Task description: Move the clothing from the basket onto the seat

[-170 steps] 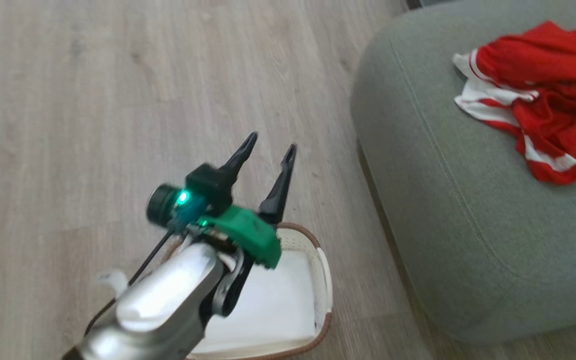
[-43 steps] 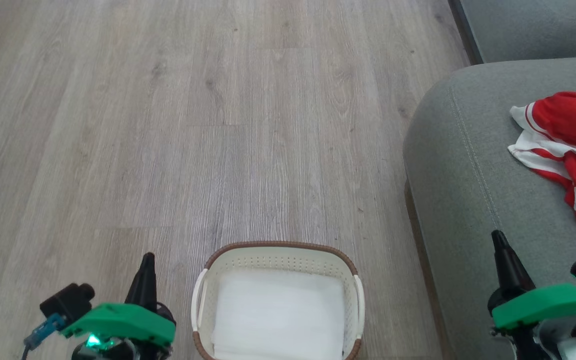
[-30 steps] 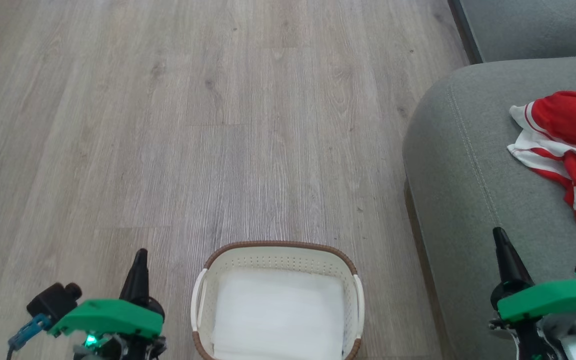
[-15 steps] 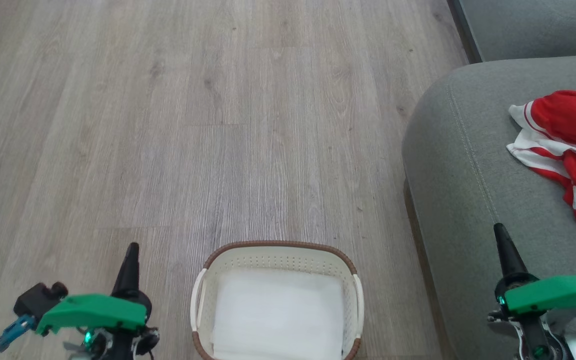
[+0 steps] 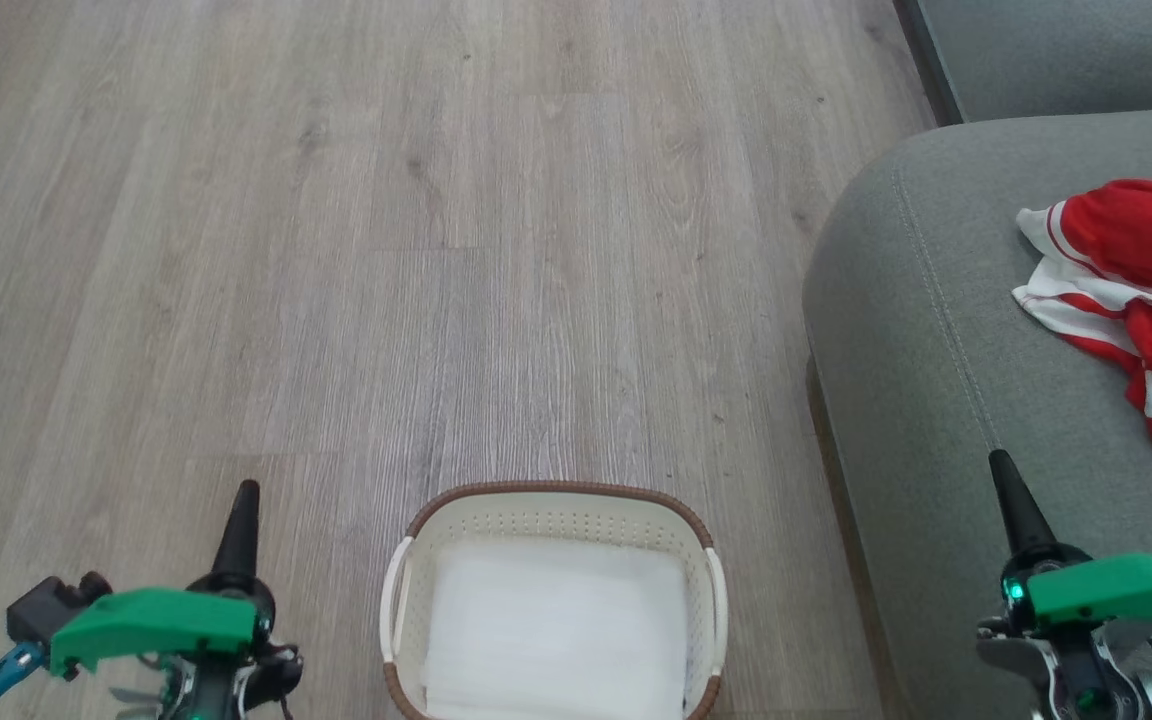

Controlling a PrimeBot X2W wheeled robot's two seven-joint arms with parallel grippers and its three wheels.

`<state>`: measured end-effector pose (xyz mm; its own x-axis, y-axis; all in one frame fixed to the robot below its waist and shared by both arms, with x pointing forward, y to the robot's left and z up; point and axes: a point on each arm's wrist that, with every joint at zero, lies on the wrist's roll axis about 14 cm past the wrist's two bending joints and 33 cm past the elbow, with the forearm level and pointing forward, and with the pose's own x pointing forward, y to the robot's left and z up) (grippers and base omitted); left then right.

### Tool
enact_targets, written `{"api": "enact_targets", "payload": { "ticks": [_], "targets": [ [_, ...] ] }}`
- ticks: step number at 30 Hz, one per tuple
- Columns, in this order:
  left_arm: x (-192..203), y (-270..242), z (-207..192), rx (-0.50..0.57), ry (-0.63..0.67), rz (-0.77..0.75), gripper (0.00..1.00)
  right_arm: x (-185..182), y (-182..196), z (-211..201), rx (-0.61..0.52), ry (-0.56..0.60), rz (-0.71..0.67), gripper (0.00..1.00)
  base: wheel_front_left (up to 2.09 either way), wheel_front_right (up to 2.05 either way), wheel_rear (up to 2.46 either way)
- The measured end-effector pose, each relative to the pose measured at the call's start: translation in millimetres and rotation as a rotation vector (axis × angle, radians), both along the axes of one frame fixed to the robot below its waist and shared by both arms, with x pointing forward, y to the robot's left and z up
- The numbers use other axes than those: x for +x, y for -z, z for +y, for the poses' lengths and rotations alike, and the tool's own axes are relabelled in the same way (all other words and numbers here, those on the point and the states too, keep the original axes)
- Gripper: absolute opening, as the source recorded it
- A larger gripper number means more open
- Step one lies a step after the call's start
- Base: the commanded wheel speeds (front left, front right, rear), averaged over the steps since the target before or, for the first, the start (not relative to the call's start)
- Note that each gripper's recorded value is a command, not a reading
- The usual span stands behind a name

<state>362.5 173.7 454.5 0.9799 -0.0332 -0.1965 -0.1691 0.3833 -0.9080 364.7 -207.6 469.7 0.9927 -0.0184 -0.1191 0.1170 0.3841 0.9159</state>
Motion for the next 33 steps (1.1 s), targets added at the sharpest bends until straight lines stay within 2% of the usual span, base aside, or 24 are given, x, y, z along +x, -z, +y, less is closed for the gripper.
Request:
{"api": "enact_targets", "payload": {
  "ticks": [33],
  "targets": [
    [9.4,-16.8,12.3,-0.357,-0.056,-0.069,0.00,8.6,-8.9,-2.6,0.354,0.049,-0.040,0.00,0.00,0.00,0.00]
  ]
}}
